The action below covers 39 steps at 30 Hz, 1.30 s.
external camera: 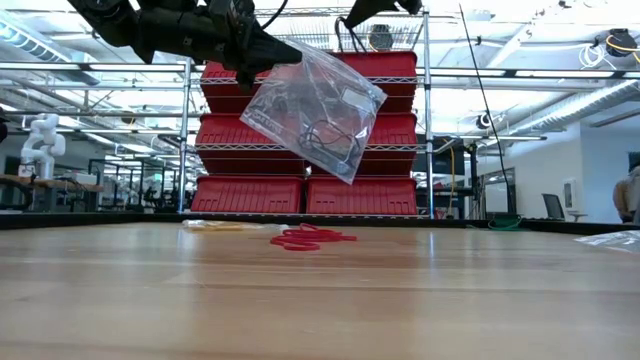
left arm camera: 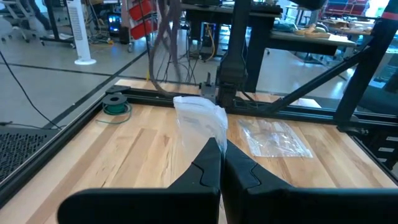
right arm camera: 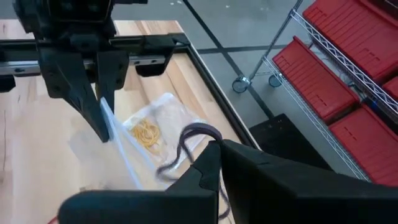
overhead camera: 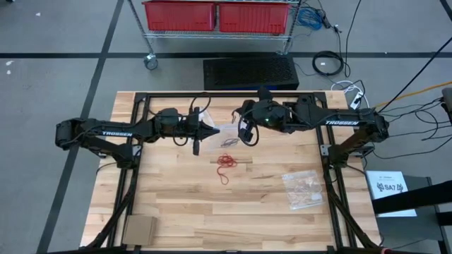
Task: Sort rubber bands
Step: Put the purple rubber band into the top right transparent zip bag
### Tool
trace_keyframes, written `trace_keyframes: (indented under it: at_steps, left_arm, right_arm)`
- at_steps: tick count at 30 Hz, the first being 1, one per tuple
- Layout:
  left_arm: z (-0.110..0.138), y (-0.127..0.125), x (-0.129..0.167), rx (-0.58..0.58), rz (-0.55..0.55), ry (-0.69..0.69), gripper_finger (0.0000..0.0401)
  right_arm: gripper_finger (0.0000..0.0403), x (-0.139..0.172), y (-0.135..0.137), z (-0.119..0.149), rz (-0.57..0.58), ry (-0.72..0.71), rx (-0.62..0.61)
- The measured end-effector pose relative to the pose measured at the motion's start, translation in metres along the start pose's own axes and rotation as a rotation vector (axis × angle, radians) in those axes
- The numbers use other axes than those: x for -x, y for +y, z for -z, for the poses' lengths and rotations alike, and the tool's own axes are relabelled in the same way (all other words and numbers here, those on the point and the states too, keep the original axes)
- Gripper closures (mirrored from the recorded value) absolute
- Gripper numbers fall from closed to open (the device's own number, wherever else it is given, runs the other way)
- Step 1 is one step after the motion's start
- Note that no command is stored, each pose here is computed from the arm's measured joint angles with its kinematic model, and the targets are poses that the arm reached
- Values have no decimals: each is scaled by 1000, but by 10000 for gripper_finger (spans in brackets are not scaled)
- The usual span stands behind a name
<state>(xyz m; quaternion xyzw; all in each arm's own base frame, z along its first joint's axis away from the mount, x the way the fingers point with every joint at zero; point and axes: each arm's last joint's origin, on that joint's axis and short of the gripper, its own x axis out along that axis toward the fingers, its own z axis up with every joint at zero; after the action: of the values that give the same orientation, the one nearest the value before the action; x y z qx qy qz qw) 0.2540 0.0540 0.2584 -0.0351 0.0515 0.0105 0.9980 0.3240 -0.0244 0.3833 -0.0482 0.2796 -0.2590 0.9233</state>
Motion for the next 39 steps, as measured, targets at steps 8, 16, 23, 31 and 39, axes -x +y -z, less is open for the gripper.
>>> trace_keyframes:
  at_steps: [8, 16, 23, 31, 39]
  left_arm:
    - [0, 0, 0, 0, 0, 0, 401]
    - [0, 0, 0, -1, 0, -1, 401]
    - [0, 0, 0, -1, 0, -2, 401]
    - [0, 0, 0, -1, 0, -2, 401]
    - [0, -1, 0, -1, 22, 1, 401]
  right_arm:
    - [403, -1, 1, 3, -5, 24, -17]
    - [403, -3, 3, 7, -22, 61, -45]
    - [403, -19, 15, 13, -124, 118, -19]
    - [403, -34, 17, 17, -232, 158, 8]
    - [403, -42, 5, 16, -265, 152, 35]
